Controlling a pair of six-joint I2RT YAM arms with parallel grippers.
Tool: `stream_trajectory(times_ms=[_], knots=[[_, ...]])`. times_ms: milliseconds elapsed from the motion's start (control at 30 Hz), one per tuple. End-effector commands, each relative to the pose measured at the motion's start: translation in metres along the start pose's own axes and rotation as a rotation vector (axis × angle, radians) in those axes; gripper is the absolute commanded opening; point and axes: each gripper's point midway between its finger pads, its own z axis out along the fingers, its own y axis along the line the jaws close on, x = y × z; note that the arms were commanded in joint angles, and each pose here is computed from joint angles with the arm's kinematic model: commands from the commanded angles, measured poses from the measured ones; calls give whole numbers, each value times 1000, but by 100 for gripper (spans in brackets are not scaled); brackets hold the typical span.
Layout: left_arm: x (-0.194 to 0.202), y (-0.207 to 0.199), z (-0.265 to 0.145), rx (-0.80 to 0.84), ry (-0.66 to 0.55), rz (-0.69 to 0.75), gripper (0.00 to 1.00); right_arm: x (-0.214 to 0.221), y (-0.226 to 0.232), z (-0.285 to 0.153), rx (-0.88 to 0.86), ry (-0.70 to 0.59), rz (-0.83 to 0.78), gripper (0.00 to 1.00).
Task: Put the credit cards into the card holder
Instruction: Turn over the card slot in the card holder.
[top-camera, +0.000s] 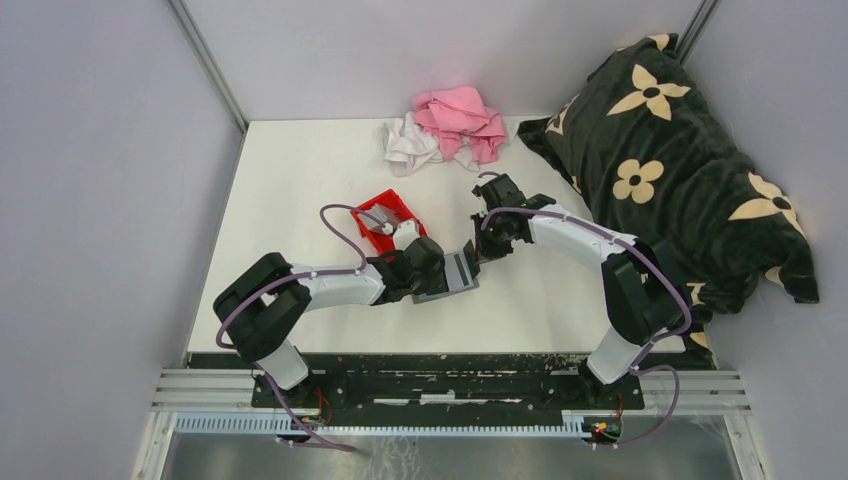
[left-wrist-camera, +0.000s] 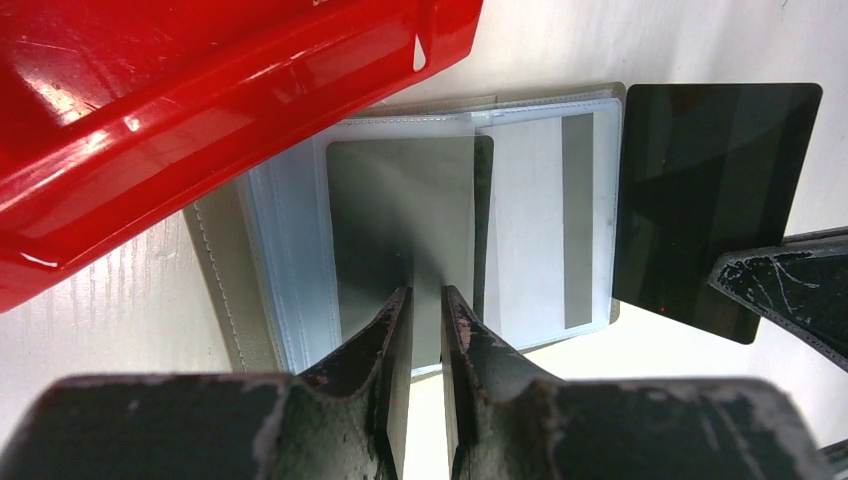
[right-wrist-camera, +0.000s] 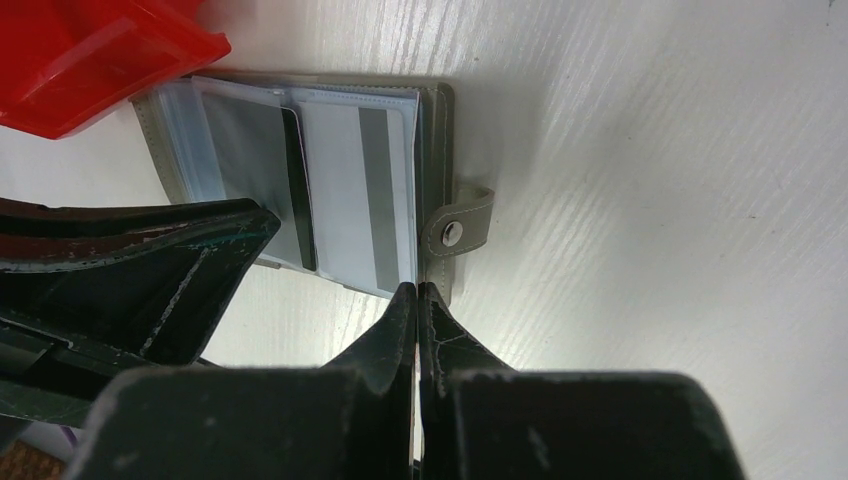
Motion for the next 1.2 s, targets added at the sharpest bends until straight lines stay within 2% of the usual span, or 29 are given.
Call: stream_trajectory(times_ms=[0, 733, 1167], knots=[[38, 50, 6, -150, 117, 92, 24, -5, 5, 3, -39, -24, 16, 1], [40, 56, 3, -156, 116, 84, 23, -21, 13, -19, -86, -106, 37, 1], [39, 56, 3, -160, 117, 83, 23, -23, 15, -23, -90, -109, 25, 1]])
